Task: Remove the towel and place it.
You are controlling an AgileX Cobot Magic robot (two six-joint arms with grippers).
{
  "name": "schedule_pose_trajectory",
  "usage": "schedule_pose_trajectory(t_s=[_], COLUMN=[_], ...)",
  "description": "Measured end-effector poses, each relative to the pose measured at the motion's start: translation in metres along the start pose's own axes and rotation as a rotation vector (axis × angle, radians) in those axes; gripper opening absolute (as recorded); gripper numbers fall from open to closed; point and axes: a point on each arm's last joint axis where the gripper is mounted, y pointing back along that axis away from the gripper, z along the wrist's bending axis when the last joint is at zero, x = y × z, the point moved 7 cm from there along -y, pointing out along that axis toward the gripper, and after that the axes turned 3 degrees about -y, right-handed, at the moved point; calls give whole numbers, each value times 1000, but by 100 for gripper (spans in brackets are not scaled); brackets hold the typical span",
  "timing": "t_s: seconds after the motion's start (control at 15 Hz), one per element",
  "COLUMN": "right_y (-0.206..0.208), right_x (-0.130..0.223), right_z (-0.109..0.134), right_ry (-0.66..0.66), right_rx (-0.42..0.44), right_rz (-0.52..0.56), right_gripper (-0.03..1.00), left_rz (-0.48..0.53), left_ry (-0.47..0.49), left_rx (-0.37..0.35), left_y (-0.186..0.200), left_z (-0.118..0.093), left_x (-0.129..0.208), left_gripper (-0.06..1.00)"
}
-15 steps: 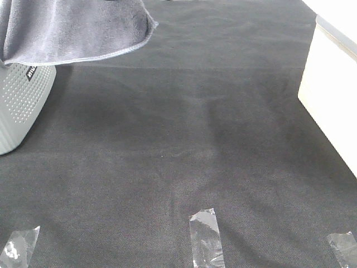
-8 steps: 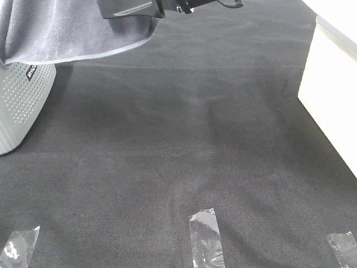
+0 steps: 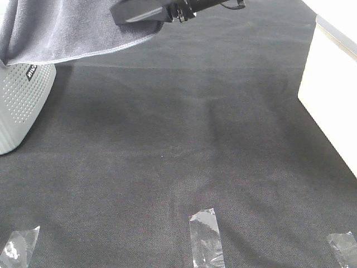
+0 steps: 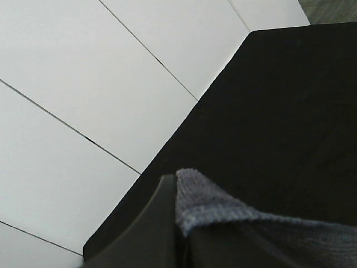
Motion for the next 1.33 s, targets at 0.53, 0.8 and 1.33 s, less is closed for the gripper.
schedule_pose_trajectory(t_s=[0.53,0.8,1.33], right_y=[3,7,82], right_x=[-6,-4,-49], right_z=[6,5,-19], right_ry=[41,-71,-250], right_rx=[-28,7,507], right_rz=[14,48,249], right_gripper=[2,2,2], left_rz=[49,63,19], left_ry=[0,0,-8], left_rx=[31,39,18], left_y=[0,0,-28], left_z=[-5,-6,-12], left_x=[8,10,7], left_gripper=[0,0,0])
